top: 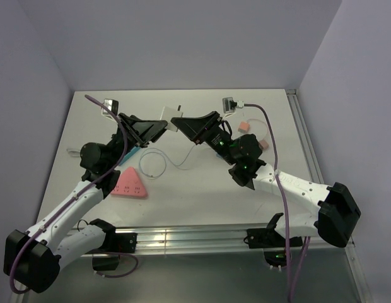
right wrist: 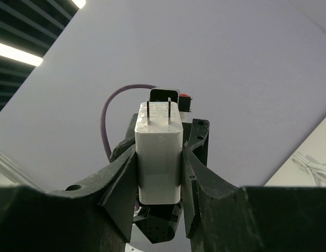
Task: Insert the plug
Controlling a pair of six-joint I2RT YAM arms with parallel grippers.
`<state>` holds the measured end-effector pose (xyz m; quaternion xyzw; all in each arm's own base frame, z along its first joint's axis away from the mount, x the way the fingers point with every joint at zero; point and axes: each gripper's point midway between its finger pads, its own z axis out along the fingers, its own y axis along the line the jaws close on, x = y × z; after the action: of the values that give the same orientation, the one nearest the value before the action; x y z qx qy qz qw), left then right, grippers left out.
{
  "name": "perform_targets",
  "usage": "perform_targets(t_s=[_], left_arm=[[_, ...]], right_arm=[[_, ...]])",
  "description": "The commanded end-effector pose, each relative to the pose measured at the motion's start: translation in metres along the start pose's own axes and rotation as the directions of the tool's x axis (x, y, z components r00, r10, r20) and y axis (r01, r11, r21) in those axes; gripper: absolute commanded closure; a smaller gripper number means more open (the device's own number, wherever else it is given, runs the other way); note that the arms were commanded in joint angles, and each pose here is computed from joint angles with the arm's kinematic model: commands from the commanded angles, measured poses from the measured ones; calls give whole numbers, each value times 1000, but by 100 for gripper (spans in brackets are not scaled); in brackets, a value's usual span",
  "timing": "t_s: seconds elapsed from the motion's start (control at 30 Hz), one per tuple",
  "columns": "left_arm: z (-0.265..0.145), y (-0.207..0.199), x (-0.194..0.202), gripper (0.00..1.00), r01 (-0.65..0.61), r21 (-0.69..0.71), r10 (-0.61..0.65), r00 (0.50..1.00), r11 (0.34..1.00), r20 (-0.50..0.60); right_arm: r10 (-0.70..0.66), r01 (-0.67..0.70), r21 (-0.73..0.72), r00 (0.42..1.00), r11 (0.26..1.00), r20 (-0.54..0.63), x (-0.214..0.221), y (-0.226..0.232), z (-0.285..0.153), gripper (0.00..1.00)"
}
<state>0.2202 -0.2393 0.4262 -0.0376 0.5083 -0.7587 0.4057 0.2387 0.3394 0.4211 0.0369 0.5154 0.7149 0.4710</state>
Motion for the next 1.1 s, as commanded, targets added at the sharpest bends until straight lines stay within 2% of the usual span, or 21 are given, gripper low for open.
perform_targets(t_s=[0.0,0.13,0.23,0.27,0.3,0.4,0.43,0.5,0.53,0.6,0.63,0.77,0.87,0.93,0.97,1.07], left_arm=[[4,-30,-7,42,-44,65,43,999,997,24],[8,-30,-5,51,-46,59,46,999,997,7],[7,-28,-4,67,-41,44,40,999,998,9],[6,-26,-5,88,-41,41,41,999,998,19],[6,-24,-6,100,-32,28,32,999,999,21],[8,-21,-4,100,-39,-1,39,999,999,3],[8,-13,-1,100,-32,-44,31,999,998,-18],[11,-14,1,100,-76,-67,72,995,995,-63],[9,-9,5,100,-79,-100,69,993,992,-99],[4,-8,10,100,-105,-106,91,987,989,-134],[0,-6,10,100,-112,-114,94,985,987,-147],[-13,10,10,100,-137,-188,101,977,973,-190],[-20,9,11,100,-153,-198,112,972,968,-206],[-25,20,13,100,-161,-265,99,968,951,-231],[-24,17,11,100,-189,-266,125,963,945,-240],[-31,25,14,100,-180,-322,92,959,929,-268]], right_arm=[[-28,33,-78,997,996,65,-16,31,6,100],[-29,34,-72,997,997,66,-13,30,6,100],[-40,44,-64,997,997,63,-12,29,7,100],[-47,51,-69,997,996,56,-10,32,8,100],[-55,58,-70,997,996,49,-8,34,8,100],[-94,94,-61,996,994,0,-1,36,8,100],[-126,126,13,991,992,-47,7,19,7,89],[-172,176,55,983,983,-71,-1,24,9,74],[-210,224,102,969,969,-134,6,13,3,57],[-244,270,113,949,956,-197,8,12,-2,47],[-251,279,113,944,954,-213,7,11,-5,32],[-251,279,70,930,958,-270,6,7,-18,24],[-221,241,24,924,970,-313,6,-1,-25,24],[-210,223,-1,918,975,-336,6,-4,-27,24],[-208,217,-16,907,976,-367,9,-9,-31,24],[-220,193,-105,869,975,-444,22,-4,-37,25]])
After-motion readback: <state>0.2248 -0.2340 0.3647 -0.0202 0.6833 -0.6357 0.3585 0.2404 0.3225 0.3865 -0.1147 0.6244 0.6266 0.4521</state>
